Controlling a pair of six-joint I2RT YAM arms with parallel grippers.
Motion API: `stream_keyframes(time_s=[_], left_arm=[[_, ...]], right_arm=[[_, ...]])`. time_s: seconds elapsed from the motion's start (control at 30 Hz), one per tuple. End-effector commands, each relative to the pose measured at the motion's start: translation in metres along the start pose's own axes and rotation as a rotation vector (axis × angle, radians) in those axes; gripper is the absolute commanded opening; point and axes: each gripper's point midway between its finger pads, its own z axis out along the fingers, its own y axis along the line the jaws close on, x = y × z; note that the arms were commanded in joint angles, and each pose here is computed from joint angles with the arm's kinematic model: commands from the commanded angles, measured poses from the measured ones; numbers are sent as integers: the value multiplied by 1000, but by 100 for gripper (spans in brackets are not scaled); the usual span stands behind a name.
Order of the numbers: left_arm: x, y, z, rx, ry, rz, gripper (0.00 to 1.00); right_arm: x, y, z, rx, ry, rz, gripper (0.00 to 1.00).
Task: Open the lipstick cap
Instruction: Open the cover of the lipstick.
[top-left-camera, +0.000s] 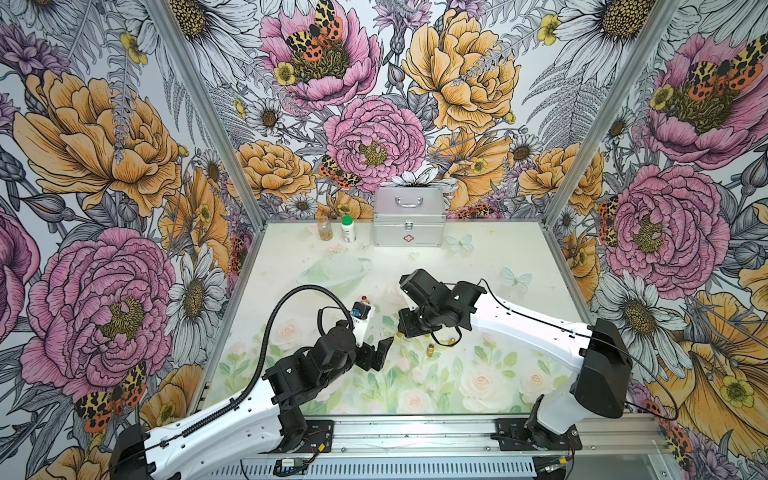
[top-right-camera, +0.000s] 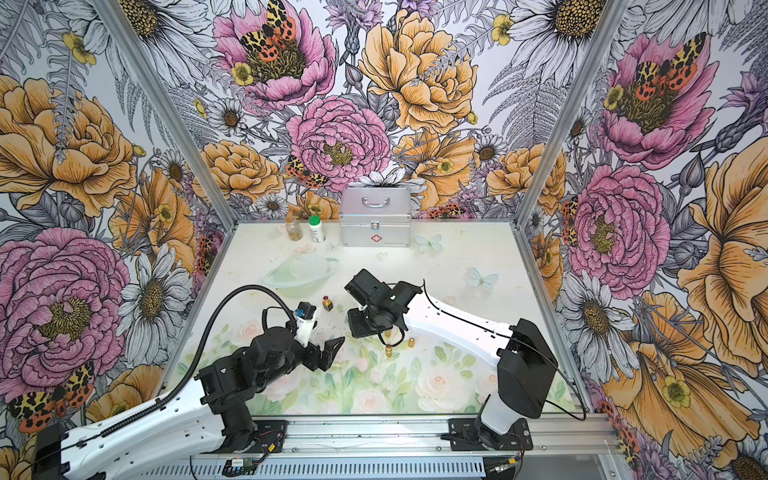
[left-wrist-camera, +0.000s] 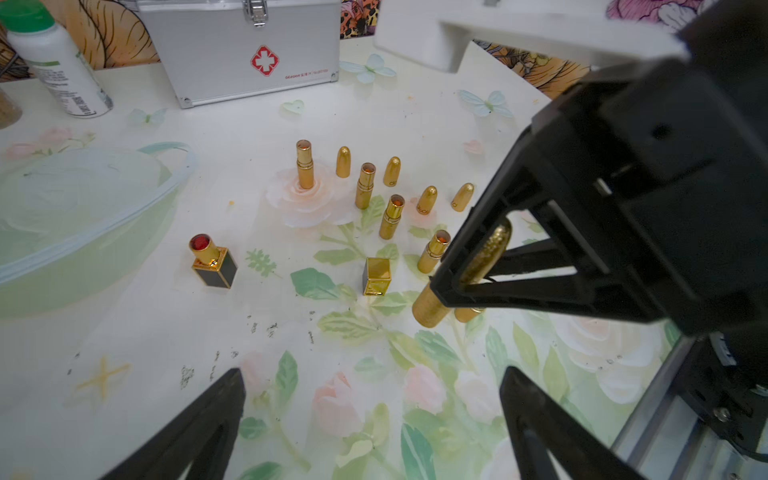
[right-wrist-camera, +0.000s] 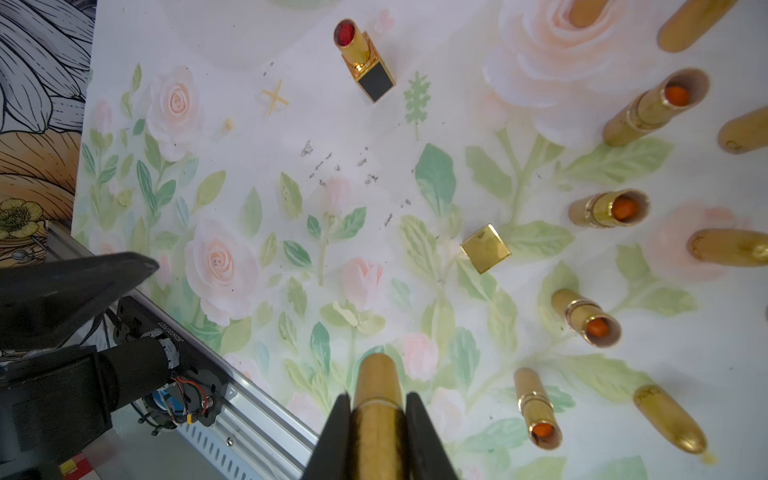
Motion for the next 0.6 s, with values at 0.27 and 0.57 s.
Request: stream_keyframes(time_s=[0.27,0.57], left_arm=[[-3,-44,29,195,-50,202,64],[-14,-61,41,259,-109,226,44]], right_arm=[[3,10,-32,-169,34,-4,21],[6,13,-36,-213,54,17,21]])
